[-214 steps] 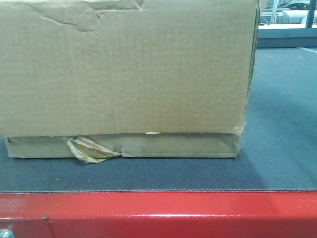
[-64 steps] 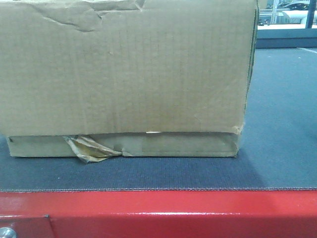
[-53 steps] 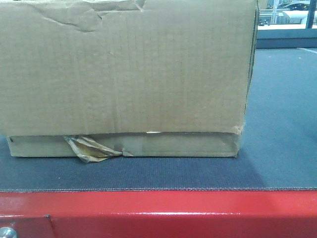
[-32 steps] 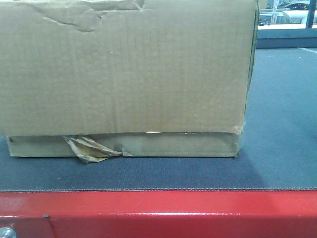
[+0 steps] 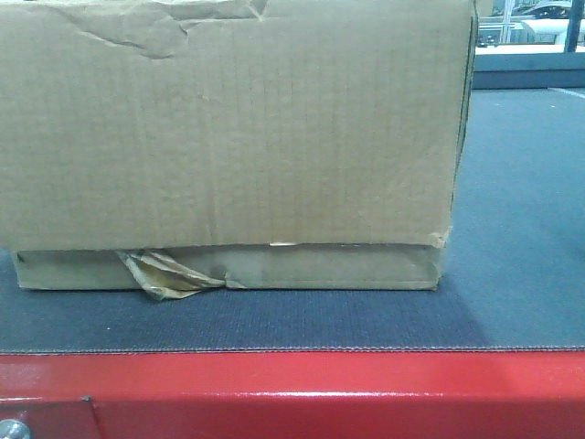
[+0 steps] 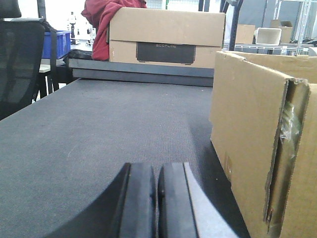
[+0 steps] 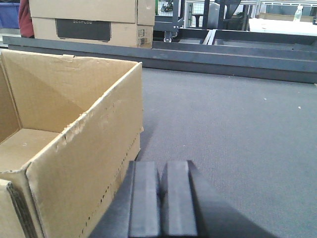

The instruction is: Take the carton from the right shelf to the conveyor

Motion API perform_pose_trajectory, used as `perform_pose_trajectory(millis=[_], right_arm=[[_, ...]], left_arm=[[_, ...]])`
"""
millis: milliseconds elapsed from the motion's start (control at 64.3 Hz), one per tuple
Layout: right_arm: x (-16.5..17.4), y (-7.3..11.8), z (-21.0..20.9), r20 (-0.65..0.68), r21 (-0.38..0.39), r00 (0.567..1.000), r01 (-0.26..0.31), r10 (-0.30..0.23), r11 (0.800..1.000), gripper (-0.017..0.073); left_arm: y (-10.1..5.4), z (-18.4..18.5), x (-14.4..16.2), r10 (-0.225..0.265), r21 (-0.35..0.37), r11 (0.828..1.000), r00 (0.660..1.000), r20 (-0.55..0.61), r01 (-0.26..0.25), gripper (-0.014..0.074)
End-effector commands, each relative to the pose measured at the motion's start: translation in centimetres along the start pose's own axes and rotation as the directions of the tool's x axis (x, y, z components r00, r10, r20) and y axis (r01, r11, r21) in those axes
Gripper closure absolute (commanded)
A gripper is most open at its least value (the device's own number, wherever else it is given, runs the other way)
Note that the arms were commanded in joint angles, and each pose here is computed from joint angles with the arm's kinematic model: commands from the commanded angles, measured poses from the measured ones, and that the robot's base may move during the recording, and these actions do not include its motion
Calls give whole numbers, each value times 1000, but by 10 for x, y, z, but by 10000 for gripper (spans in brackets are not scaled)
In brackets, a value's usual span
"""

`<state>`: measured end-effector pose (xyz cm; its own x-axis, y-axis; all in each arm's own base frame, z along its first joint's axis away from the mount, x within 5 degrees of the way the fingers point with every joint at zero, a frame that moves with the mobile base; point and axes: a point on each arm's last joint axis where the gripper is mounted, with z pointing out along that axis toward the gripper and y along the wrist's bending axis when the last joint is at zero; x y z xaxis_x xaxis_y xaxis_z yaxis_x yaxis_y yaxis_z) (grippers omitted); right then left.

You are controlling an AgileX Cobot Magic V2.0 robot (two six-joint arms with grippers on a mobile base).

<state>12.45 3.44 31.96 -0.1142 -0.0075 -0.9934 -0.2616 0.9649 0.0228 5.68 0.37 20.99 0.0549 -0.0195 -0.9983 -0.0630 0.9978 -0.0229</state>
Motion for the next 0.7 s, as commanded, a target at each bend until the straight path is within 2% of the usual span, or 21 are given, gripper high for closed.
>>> perform_pose_trajectory(millis=[0,140,233,311,358,420,685], right_arm=[[-3,0,-1,33,1,999,9,-9,1000,628],[-1,-3,-9,13,21,1000,6,-7,1000,628],[3,-9,-27,7,78,1000,-10,9,997,628],[12,-12,-41,57,134,998,10,-18,991,628],[26,-16,-48,77,186,997,3,-18,983,628],[41,-17,-54,105,216,994,0,-23,976,628],[114,-16,-61,114,227,993,-2,-24,974,628]], left_arm=[[0,-1,-3,5,-2,1000,1000,25,-5,579],[0,-1,-3,5,-2,1000,1000,25,-5,579],[0,-1,-3,5,-2,1000,1000,25,-5,579],[0,-1,-3,5,-2,1000,1000,25,-5,579],[0,-1,-3,5,-2,1000,1000,25,-5,579],[0,-1,-3,5,-2,1000,1000,25,-5,579],[0,-1,-3,5,-2,1000,1000,25,-5,579]])
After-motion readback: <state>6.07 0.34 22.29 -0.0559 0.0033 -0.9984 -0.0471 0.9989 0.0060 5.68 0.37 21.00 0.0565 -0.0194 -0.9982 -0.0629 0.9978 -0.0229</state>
